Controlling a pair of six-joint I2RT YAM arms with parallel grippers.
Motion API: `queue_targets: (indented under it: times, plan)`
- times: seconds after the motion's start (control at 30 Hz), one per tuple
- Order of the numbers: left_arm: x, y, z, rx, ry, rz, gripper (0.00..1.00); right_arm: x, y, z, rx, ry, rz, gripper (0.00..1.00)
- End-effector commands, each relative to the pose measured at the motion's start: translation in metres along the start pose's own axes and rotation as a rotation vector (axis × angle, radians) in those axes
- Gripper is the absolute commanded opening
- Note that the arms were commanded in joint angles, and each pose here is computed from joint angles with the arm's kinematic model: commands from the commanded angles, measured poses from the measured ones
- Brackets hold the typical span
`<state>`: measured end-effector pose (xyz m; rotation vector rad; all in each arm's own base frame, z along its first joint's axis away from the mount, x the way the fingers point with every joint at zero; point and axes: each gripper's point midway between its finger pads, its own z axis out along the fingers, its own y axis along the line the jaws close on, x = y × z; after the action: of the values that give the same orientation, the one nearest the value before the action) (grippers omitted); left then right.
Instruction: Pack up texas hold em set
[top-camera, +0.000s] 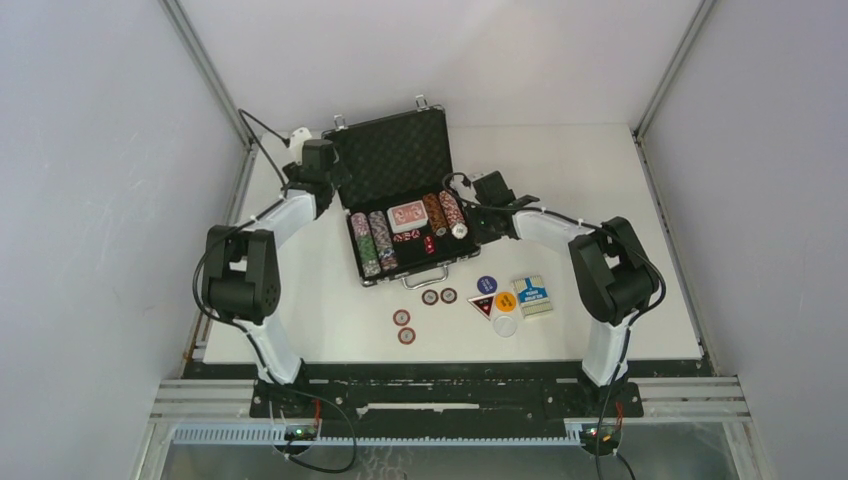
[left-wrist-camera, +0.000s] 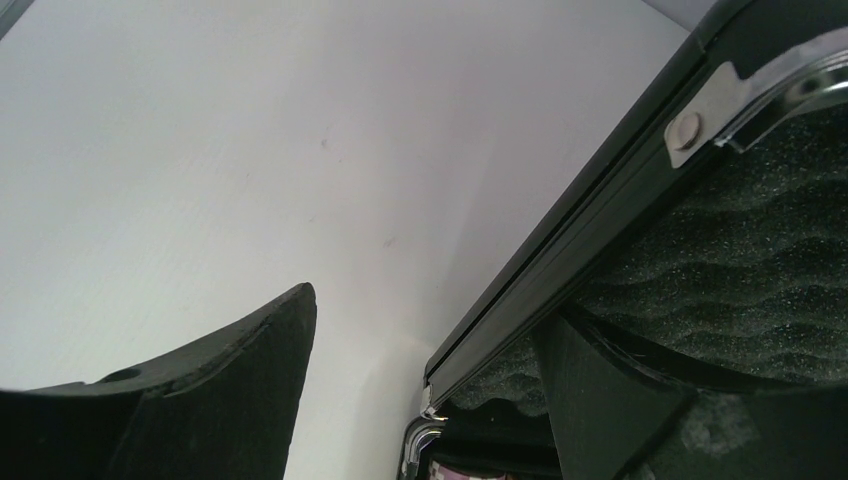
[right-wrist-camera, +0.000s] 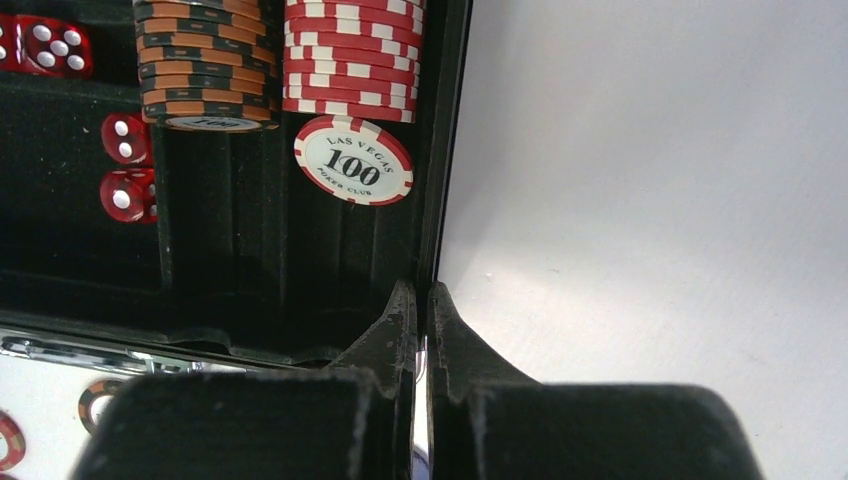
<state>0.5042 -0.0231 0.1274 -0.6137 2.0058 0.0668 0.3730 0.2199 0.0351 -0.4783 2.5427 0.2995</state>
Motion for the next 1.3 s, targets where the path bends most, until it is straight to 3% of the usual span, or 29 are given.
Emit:
queue_targets:
  times: [0.0, 0.43, 0.77, 1.0, 1.27]
  plan:
    - [-0.040, -0.017, 0.010, 0.041, -0.077, -0.043, 0.82, 0.047, 0.041, 0.003, -0.114, 0.145, -0.016, 0.00]
    - [-0.061, -0.033, 0.036, 0.037, -0.085, -0.032, 0.83, 0.033, 0.073, 0.005, -0.228, 0.101, -0.013, 0.00]
    - [-0.064, -0.041, 0.055, 0.067, -0.059, -0.059, 0.88, 0.021, 0.088, 0.018, -0.221, 0.101, -0.038, 0.00]
    - [-0.066, -0.038, 0.047, 0.072, -0.068, -0.065, 0.91, 0.013, 0.087, 0.012, -0.195, 0.081, -0.053, 0.00]
    - [-0.075, -0.037, 0.009, 0.137, -0.102, -0.093, 0.97, 0.001, 0.097, -0.012, -0.181, 0.025, -0.115, 0.33]
